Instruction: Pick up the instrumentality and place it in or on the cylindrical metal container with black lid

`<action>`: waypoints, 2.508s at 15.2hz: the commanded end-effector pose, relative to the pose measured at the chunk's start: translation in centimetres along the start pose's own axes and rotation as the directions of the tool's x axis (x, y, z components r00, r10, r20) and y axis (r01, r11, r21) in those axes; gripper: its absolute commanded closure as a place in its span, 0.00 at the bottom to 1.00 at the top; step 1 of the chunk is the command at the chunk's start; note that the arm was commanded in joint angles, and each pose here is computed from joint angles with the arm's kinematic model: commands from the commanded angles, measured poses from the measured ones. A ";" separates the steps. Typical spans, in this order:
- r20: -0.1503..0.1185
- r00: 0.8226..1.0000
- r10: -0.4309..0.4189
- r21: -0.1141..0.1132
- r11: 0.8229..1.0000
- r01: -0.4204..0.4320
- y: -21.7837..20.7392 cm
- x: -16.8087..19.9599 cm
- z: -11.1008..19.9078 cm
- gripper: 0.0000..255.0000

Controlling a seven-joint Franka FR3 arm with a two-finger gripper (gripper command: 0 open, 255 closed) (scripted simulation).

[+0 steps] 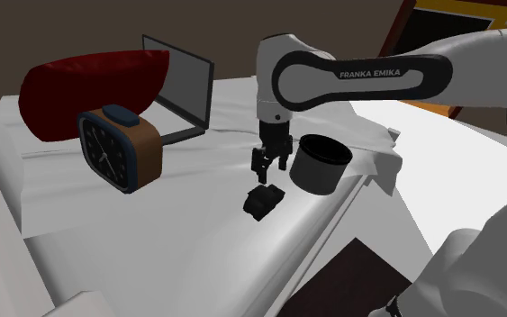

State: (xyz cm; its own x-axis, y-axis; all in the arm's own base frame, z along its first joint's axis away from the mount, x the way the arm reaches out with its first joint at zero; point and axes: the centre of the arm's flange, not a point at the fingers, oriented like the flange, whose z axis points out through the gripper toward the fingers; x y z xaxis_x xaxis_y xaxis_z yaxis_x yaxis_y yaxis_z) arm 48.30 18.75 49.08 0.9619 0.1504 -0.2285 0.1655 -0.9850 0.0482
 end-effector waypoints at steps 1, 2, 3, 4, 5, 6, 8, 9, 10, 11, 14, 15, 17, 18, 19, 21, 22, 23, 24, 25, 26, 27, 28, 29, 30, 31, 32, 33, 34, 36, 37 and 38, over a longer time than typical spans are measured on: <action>0.031 0.999 -0.023 -0.002 1.000 0.024 -2.3 1.8 1.3 0.00; 0.034 0.999 -0.026 -0.003 1.000 0.026 -2.5 2.0 1.4 0.00; 0.034 0.999 -0.026 -0.003 1.000 0.026 -2.5 2.0 1.9 0.00; 0.034 0.999 -0.026 -0.003 1.000 0.026 -2.5 2.0 2.5 0.00; 0.034 0.999 -0.026 -0.003 1.000 0.026 -2.5 2.0 3.0 0.00; 0.034 0.999 -0.026 -0.003 1.000 0.026 -2.5 1.9 3.5 0.00; 0.034 0.999 -0.026 -0.003 1.000 0.026 -2.5 1.9 4.6 0.00; 0.034 0.999 -0.026 -0.003 1.000 0.026 -2.5 1.9 5.4 0.00; 0.034 0.999 -0.026 -0.003 1.000 0.026 -2.5 1.9 5.4 0.00; 0.034 0.999 -0.026 -0.003 1.000 0.026 -2.5 1.9 5.4 0.00; 0.034 0.999 -0.026 -0.003 1.000 0.026 -2.5 1.9 5.4 0.00; 0.034 0.999 -0.026 -0.003 1.000 0.026 -2.5 1.9 5.4 0.00; 0.034 0.999 -0.026 -0.003 1.000 0.026 -2.5 1.9 5.4 0.00; 0.034 0.999 -0.026 -0.003 1.000 0.026 -2.5 1.9 5.4 1.00; 0.034 0.999 -0.026 -0.003 1.000 0.026 -2.5 1.9 5.4 1.00; 0.034 0.999 -0.026 -0.003 1.000 0.026 -2.5 1.9 5.4 1.00; 0.034 0.999 -0.026 -0.003 1.000 0.026 -2.5 1.9 5.4 1.00; 0.034 0.999 -0.026 -0.003 1.000 0.026 -2.5 1.9 5.4 1.00; 0.034 0.999 -0.026 -0.003 1.000 0.026 -2.5 1.9 5.4 1.00; 0.034 0.999 -0.026 -0.003 1.000 0.026 -2.5 1.9 5.4 1.00; 0.034 0.999 -0.026 -0.003 1.000 0.026 -2.5 1.9 5.4 1.00; 0.034 0.999 -0.026 -0.003 1.000 0.026 -2.5 1.9 5.4 1.00; 0.034 0.999 -0.026 -0.003 1.000 0.026 -2.4 1.8 4.9 1.00; 0.034 0.999 -0.026 -0.003 1.000 0.026 -2.4 1.6 4.4 1.00; 0.034 0.999 -0.026 -0.003 1.000 0.026 -2.4 1.5 3.9 1.00; 0.034 0.999 -0.026 -0.003 1.000 0.026 -2.4 1.4 3.3 1.00; 0.034 0.999 -0.026 -0.003 1.000 0.026 -2.3 1.3 2.8 1.00; 0.034 0.999 -0.026 -0.003 1.000 0.026 -2.3 1.2 2.3 1.00; 0.034 0.999 -0.026 -0.003 1.000 0.026 -2.3 1.0 1.8 1.00; 0.034 0.999 -0.026 -0.003 1.000 0.026 -2.2 0.8 0.8 1.00; 0.034 0.999 -0.026 -0.003 1.000 0.026 -2.2 0.7 0.3 1.00; 0.034 0.999 -0.026 -0.003 1.000 0.026 -2.2 0.6 -0.3 1.00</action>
State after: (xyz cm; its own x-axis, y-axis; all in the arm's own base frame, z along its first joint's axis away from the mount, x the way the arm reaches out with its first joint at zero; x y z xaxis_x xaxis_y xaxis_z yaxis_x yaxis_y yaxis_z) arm 48.60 20.98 48.42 0.9492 0.1731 -0.2628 0.1912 -0.9805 0.0446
